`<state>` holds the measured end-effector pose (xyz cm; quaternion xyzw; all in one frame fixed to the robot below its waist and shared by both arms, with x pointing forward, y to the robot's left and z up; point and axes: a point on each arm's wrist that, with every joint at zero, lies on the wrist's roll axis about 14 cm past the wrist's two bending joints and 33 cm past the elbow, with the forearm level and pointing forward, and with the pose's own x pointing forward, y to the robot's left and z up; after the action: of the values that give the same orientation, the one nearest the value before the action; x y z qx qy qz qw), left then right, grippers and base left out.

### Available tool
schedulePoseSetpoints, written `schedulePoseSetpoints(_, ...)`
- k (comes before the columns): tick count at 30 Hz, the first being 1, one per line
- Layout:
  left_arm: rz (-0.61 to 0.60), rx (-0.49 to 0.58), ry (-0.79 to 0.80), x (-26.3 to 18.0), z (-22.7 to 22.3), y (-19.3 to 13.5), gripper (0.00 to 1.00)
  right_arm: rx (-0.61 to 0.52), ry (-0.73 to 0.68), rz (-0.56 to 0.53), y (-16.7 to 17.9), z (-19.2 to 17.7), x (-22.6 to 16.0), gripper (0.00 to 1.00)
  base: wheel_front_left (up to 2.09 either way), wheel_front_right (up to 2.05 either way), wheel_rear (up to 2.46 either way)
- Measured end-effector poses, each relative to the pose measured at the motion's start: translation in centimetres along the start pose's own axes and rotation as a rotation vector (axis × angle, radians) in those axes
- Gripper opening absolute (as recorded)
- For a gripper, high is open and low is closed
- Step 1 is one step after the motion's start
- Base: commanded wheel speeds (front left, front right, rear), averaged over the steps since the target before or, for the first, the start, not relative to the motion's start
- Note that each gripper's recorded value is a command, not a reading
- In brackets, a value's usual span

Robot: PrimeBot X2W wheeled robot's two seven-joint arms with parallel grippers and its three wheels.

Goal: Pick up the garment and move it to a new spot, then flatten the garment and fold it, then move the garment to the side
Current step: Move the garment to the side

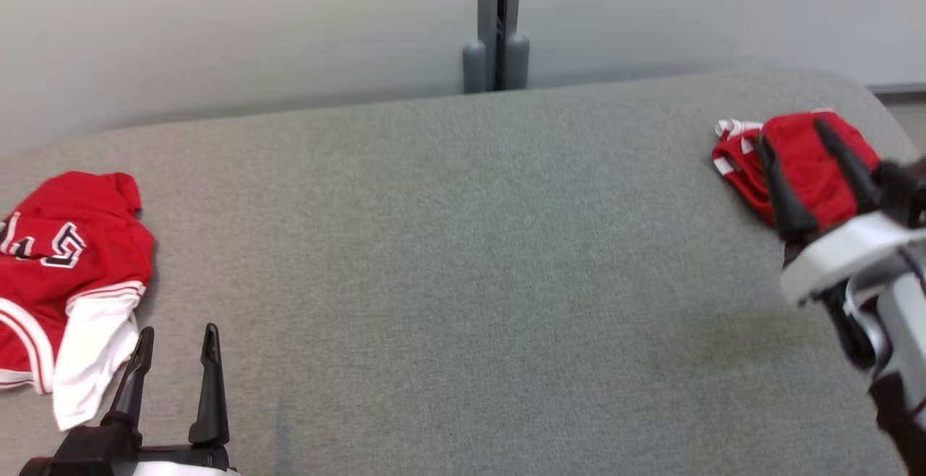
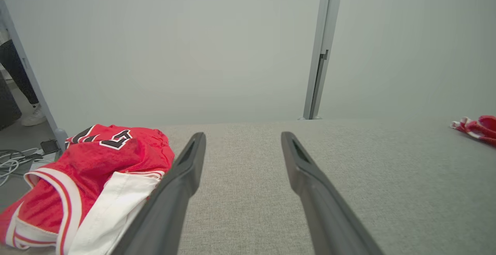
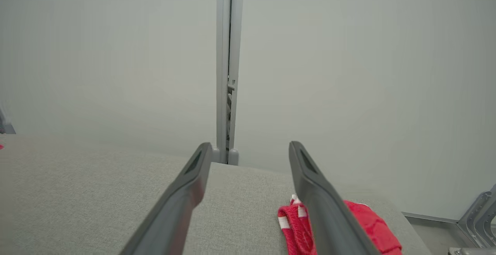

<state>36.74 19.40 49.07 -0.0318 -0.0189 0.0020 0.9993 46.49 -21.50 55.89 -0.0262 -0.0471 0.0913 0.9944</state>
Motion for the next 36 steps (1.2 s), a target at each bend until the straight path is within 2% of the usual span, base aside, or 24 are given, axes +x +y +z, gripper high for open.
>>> schedulePoseSetpoints(5, 0.02, -0.003, -0.019, -1.6, 0.7, 0.5, 1.0, 0.058, -0.014, -0.005, 1.8, -0.8, -3.1, 1.0, 0.0, 0.0, 0.0)
schedulePoseSetpoints(19, 0.052, 0.009, -0.057, -3.9, 1.9, 1.9, 1.0, 0.159, -0.043, -0.012, 5.8, -2.0, -8.7, 1.0, 0.0, 0.0, 0.0)
schedulePoseSetpoints(36, 0.061, 0.016, -0.01, -5.2, 0.4, 2.5, 1.0, 0.225, 0.0, -0.064, 6.4, -3.9, -11.6, 1.0, 0.0, 0.0, 0.0)
